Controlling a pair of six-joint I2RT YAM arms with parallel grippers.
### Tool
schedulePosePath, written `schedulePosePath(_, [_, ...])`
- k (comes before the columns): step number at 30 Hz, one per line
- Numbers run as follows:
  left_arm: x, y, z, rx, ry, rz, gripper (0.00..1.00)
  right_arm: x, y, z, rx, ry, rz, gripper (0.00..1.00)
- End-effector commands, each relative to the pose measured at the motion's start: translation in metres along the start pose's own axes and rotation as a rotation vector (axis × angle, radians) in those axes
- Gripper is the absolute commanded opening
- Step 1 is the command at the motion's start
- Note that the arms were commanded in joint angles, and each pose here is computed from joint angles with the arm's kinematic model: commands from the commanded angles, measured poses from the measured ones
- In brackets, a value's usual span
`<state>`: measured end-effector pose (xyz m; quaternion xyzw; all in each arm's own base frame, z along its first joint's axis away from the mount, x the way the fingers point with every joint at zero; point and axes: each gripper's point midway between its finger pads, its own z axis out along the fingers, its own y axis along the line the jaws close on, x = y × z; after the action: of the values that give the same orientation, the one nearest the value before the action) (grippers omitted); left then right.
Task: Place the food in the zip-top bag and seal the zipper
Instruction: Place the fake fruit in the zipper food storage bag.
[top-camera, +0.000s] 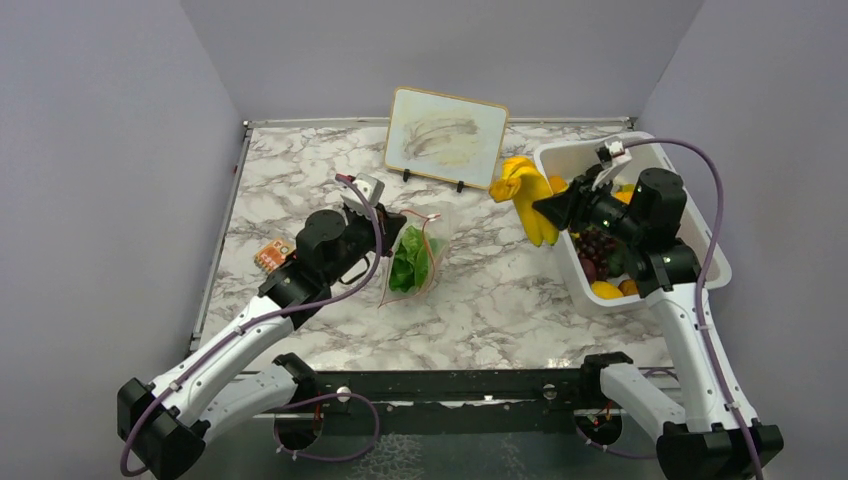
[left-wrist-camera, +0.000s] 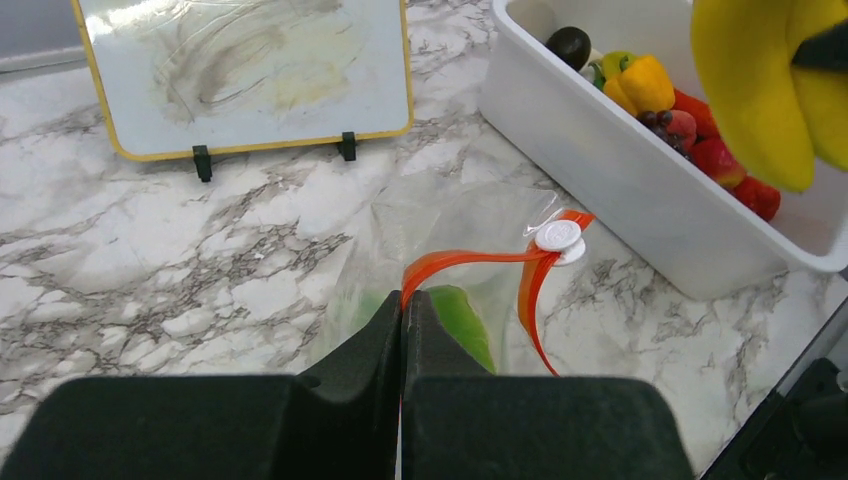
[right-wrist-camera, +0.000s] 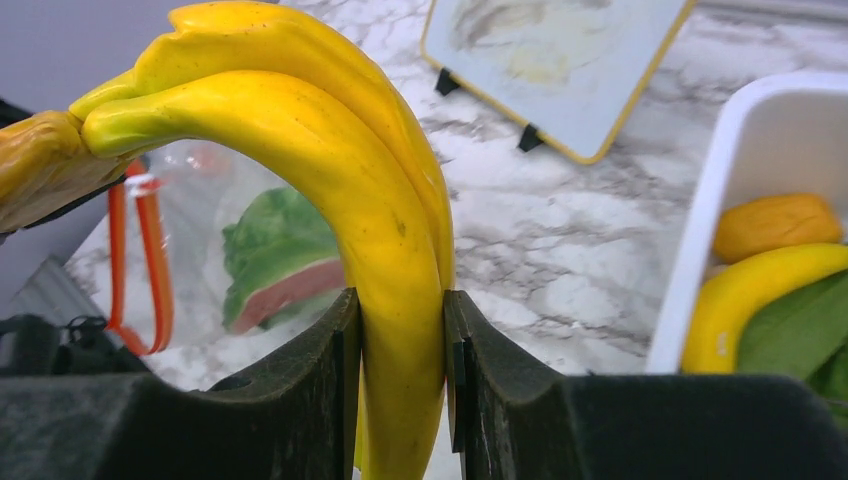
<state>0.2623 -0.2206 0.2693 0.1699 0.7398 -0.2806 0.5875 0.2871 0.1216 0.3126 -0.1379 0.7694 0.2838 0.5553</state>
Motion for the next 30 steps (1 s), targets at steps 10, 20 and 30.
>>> schedulePosePath(10, [-0.051,-0.020,0.040,0.044,-0.140,-0.239,0.00,0.024,0.097,-0.009,-0.481,0.001,-0.001,0.11])
schedulePosePath(20, [-0.048,-0.035,0.044,0.122,-0.132,-0.319,0.00,0.044,0.142,0.008,-0.595,0.090,0.061,0.11])
schedulePosePath(30, [-0.042,-0.037,0.053,0.142,-0.105,-0.257,0.00,0.081,0.143,0.022,-0.497,0.339,0.477,0.09])
